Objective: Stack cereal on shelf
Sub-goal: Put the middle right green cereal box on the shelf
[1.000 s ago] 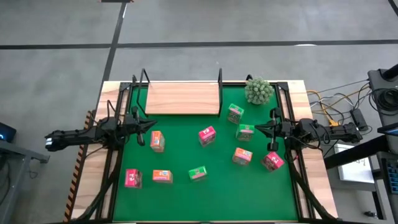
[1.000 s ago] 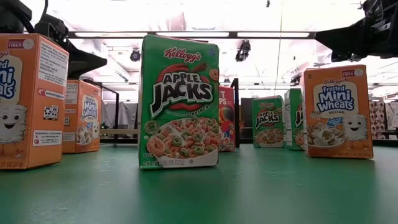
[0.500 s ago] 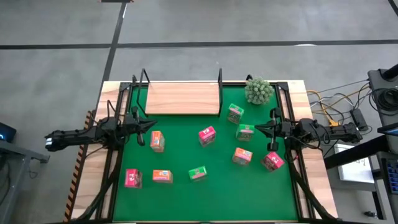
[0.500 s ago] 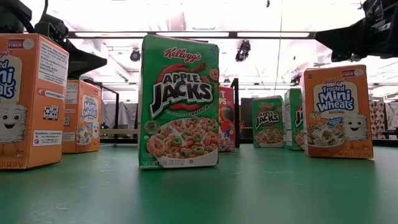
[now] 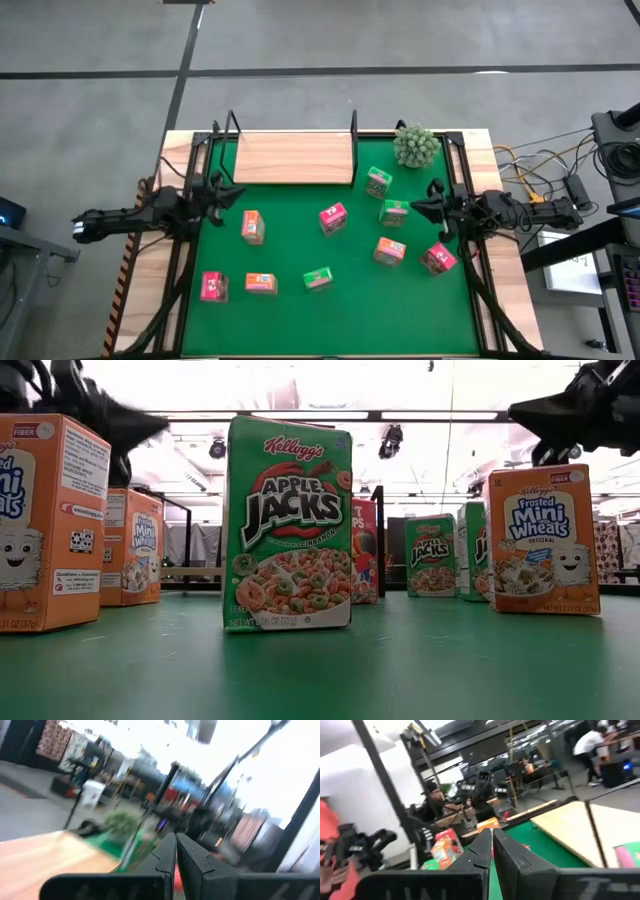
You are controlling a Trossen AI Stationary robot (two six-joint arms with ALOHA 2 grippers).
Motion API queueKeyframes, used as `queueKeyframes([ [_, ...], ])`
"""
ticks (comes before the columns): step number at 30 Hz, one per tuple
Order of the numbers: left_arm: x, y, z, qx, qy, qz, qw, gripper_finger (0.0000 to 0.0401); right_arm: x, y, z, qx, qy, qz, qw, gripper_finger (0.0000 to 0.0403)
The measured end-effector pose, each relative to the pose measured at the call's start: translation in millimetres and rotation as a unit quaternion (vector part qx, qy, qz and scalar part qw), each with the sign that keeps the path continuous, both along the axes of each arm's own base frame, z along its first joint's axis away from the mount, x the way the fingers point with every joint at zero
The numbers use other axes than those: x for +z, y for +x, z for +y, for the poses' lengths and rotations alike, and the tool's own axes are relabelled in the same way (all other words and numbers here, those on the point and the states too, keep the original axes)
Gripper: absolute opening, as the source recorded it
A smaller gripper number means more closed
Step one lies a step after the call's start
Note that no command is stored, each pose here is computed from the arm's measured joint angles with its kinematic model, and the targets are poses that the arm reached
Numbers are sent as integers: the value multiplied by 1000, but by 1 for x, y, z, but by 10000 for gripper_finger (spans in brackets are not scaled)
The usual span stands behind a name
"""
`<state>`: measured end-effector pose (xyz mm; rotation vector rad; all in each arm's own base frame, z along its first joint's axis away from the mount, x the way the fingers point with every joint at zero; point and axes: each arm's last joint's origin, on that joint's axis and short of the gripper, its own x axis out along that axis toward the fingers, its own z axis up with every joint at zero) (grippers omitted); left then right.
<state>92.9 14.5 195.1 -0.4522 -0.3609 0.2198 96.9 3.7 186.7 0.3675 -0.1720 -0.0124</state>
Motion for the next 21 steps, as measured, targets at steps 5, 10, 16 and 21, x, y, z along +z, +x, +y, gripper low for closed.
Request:
queueKeyframes([
  [5,18,-7,-1,-13,-20,-108,994,0,2,1,3,35,6,-9,999,9],
  [10,23,-5,-1,-26,-13,-133,991,0,5,2,6,51,10,-24,998,9],
  [16,23,6,0,-22,-4,-120,993,0,4,4,8,43,12,-16,999,9],
  [21,22,16,0,-14,22,-112,993,0,0,9,7,14,7,7,1000,9],
])
